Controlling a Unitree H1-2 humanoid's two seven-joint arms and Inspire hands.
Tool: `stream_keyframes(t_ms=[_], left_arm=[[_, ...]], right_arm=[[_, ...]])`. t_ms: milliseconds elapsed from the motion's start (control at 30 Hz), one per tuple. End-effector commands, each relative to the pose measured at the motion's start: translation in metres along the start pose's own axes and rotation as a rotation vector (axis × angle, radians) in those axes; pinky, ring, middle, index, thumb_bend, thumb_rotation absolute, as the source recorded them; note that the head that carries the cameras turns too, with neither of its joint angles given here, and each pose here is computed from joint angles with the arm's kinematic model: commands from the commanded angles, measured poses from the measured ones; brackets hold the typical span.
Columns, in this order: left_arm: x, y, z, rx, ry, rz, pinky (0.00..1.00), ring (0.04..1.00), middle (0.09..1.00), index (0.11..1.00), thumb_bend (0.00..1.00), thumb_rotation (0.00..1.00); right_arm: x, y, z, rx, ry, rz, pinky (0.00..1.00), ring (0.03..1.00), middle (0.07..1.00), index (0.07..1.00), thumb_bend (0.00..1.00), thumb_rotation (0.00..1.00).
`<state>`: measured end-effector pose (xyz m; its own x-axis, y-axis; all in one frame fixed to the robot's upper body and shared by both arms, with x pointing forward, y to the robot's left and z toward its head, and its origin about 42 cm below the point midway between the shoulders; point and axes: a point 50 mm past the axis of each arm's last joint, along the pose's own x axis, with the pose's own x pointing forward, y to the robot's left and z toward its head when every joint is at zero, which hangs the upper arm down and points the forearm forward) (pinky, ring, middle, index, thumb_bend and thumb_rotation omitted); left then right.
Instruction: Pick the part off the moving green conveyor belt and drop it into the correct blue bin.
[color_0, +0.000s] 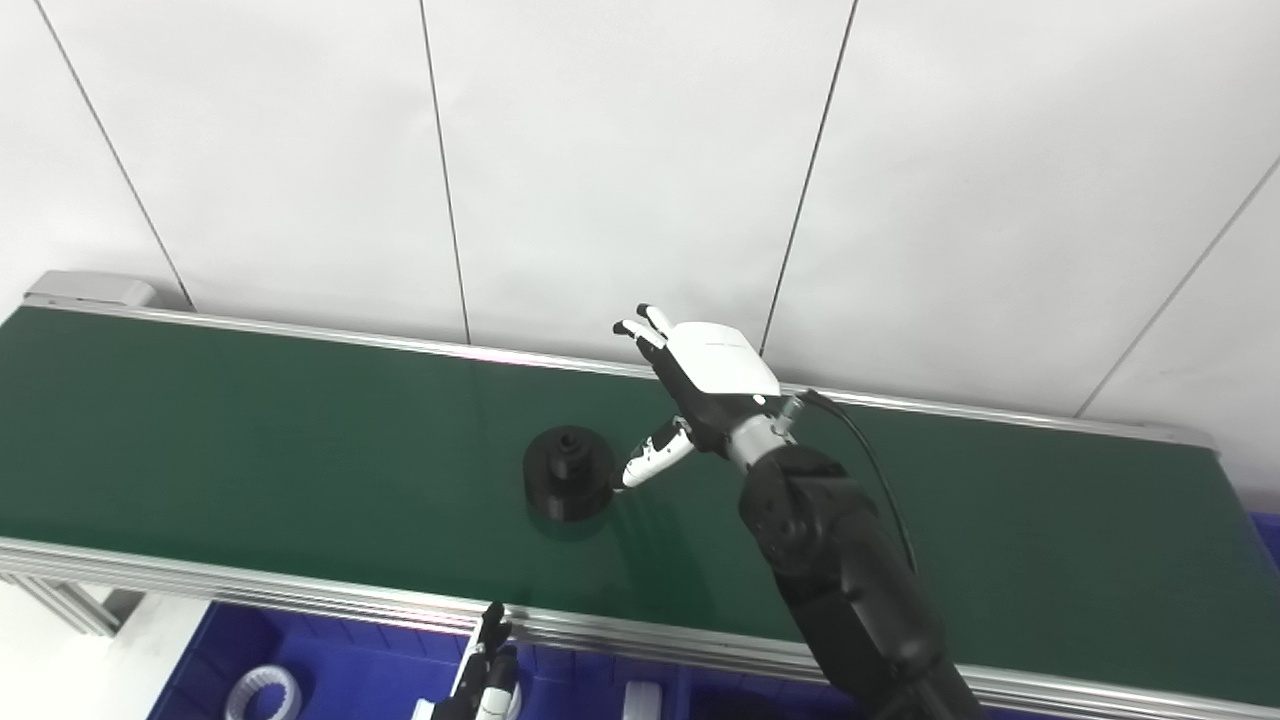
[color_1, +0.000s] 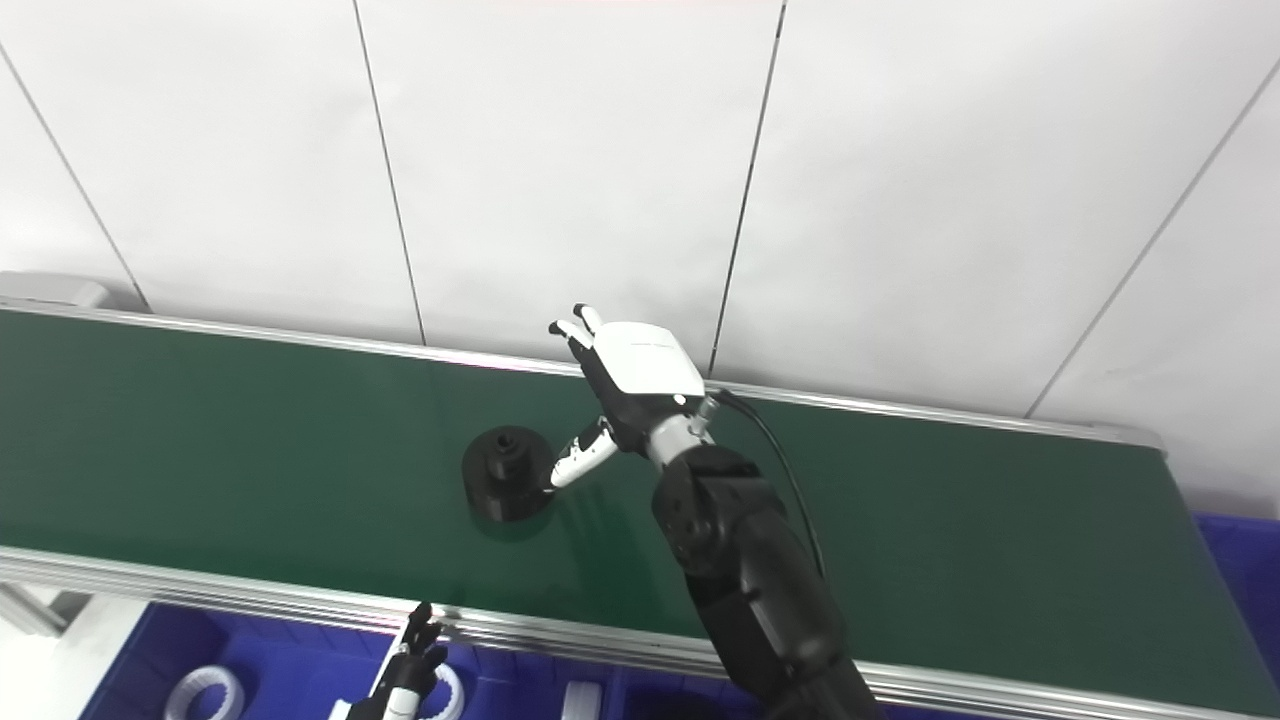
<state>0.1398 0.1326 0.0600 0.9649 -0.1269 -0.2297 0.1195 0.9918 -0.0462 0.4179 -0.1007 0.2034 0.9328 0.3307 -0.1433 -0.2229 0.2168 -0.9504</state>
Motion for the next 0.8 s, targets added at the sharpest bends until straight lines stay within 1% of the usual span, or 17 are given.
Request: stream_keyframes(t_ms=[0, 167, 233, 267, 333, 367, 467, 500, 567, 667, 700, 767], left_arm=[[0.007, -0.037, 0.018, -0.072, -0.085, -0.032, 1.0, 0.976, 0.978, 1.0, 0.55, 1.0], [0.005, -0.041, 0.019, -0.098, -0.095, -0.039, 1.0, 0.99, 0.982, 1.0, 0.54, 1.0], [0.004, -0.043, 0.02, -0.106, -0.097, -0.042, 1.0, 0.991, 0.983, 1.0, 0.52, 1.0], [0.004, -0.044, 0.02, -0.108, -0.098, -0.043, 1.0, 0.99, 0.982, 1.0, 0.51, 1.0], [0.002, -0.046, 0.021, -0.117, -0.099, -0.046, 1.0, 0.989, 0.98, 1.0, 0.51, 1.0], [0.002, -0.047, 0.022, -0.12, -0.099, -0.047, 1.0, 0.991, 0.98, 1.0, 0.5, 1.0], [0.0, -0.048, 0.024, -0.129, -0.091, -0.047, 1.0, 0.995, 0.983, 1.0, 0.5, 1.0], [-0.001, -0.049, 0.025, -0.13, -0.092, -0.048, 1.0, 0.997, 0.984, 1.0, 0.5, 1.0], [-0.002, -0.05, 0.026, -0.14, -0.088, -0.047, 1.0, 0.997, 0.984, 1.0, 0.51, 0.99], [-0.003, -0.052, 0.027, -0.155, -0.09, -0.05, 1.0, 0.999, 0.979, 1.0, 0.52, 0.98], [-0.004, -0.052, 0.028, -0.157, -0.089, -0.05, 1.0, 1.0, 0.979, 1.0, 0.53, 0.98], [-0.005, -0.052, 0.029, -0.158, -0.085, -0.051, 1.0, 1.0, 0.981, 1.0, 0.54, 0.98]], right_arm=[[0.012, -0.019, 0.018, -0.03, -0.009, -0.032, 0.55, 0.876, 0.955, 0.899, 1.0, 0.2], [0.022, -0.009, 0.026, -0.105, 0.0, 0.05, 0.52, 0.841, 0.948, 0.895, 1.0, 0.17], [0.025, -0.004, 0.027, -0.123, 0.006, 0.083, 0.48, 0.804, 0.938, 0.896, 1.0, 0.17], [0.026, -0.001, 0.027, -0.127, 0.007, 0.095, 0.46, 0.769, 0.905, 0.889, 1.0, 0.16], [0.028, 0.003, 0.026, -0.133, 0.004, 0.116, 0.45, 0.74, 0.883, 0.878, 1.0, 0.15], [0.028, 0.004, 0.025, -0.134, 0.003, 0.121, 0.45, 0.736, 0.881, 0.874, 1.0, 0.14], [0.031, 0.013, 0.024, -0.161, 0.011, 0.192, 0.47, 0.732, 0.866, 0.874, 1.0, 0.16], [0.031, 0.016, 0.023, -0.169, 0.014, 0.212, 0.48, 0.725, 0.853, 0.869, 1.0, 0.18], [0.031, 0.025, 0.02, -0.185, 0.028, 0.261, 0.5, 0.725, 0.851, 0.863, 1.0, 0.18], [0.031, 0.034, 0.016, -0.191, 0.044, 0.299, 0.52, 0.719, 0.851, 0.852, 1.0, 0.17], [0.031, 0.038, 0.014, -0.197, 0.048, 0.305, 0.52, 0.717, 0.851, 0.85, 1.0, 0.17], [0.032, 0.045, 0.009, -0.229, 0.067, 0.334, 0.49, 0.681, 0.82, 0.824, 1.0, 0.16]])
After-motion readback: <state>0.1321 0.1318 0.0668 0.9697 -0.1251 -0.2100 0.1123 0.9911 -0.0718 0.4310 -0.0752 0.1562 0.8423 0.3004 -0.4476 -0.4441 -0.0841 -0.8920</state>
